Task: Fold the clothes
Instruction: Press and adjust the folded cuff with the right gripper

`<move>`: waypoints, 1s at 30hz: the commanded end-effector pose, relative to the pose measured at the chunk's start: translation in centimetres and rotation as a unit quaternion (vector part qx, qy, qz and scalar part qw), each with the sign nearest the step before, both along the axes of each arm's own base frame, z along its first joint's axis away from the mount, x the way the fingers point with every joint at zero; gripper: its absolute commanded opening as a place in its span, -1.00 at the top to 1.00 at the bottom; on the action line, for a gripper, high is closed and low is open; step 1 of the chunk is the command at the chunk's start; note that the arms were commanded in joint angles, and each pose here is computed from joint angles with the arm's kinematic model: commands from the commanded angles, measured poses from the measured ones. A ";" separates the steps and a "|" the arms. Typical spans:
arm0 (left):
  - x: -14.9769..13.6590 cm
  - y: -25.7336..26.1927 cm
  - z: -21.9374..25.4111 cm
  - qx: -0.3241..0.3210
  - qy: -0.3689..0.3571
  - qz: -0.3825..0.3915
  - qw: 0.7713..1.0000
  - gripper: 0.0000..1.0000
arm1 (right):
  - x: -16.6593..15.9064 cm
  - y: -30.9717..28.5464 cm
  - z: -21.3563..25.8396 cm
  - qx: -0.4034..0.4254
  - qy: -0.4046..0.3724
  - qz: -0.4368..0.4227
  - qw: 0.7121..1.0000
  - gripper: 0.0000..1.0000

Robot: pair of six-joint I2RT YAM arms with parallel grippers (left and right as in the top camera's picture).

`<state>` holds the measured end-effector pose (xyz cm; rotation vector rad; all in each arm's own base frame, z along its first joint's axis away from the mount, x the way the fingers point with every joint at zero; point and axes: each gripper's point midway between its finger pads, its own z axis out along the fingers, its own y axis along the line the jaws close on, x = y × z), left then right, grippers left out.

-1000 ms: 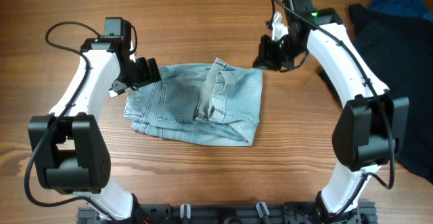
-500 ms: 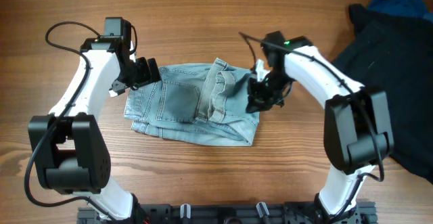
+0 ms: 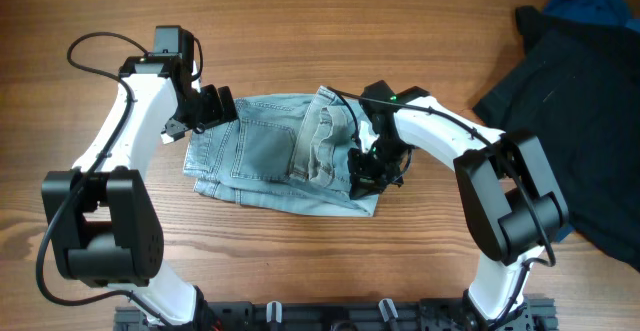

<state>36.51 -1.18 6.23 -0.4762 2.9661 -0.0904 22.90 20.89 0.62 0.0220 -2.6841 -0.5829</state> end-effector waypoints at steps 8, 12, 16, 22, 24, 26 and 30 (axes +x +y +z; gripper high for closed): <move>0.6 0.2 1.3 0.005 -0.021 0.000 1.000 -1.00 | 4.1 1.9 7.7 0.051 -0.118 -0.030 0.991 0.91; 0.6 0.2 1.3 0.005 -0.021 0.000 1.000 -1.00 | 7.1 1.8 11.1 0.056 -0.199 -0.062 0.976 0.81; 0.6 0.2 1.3 0.005 -0.021 0.000 1.000 -1.00 | 9.0 -0.4 10.7 0.010 -0.227 -0.096 0.969 0.72; 0.6 0.2 1.3 0.005 -0.021 0.000 1.000 -1.00 | 9.9 -1.3 6.3 -0.031 -0.197 -0.095 0.975 0.73; 0.6 0.2 1.3 0.005 -0.021 0.000 1.000 -1.00 | 10.1 -0.7 5.0 -0.020 -0.186 -0.091 0.978 0.75; 0.6 0.2 1.3 0.005 -0.021 0.000 1.000 -1.00 | 10.8 1.0 4.2 0.026 -0.188 -0.073 0.979 0.76; 0.6 0.2 1.3 0.005 -0.021 0.000 1.000 -1.00 | 12.5 3.6 3.4 0.096 -0.193 -0.082 0.973 0.76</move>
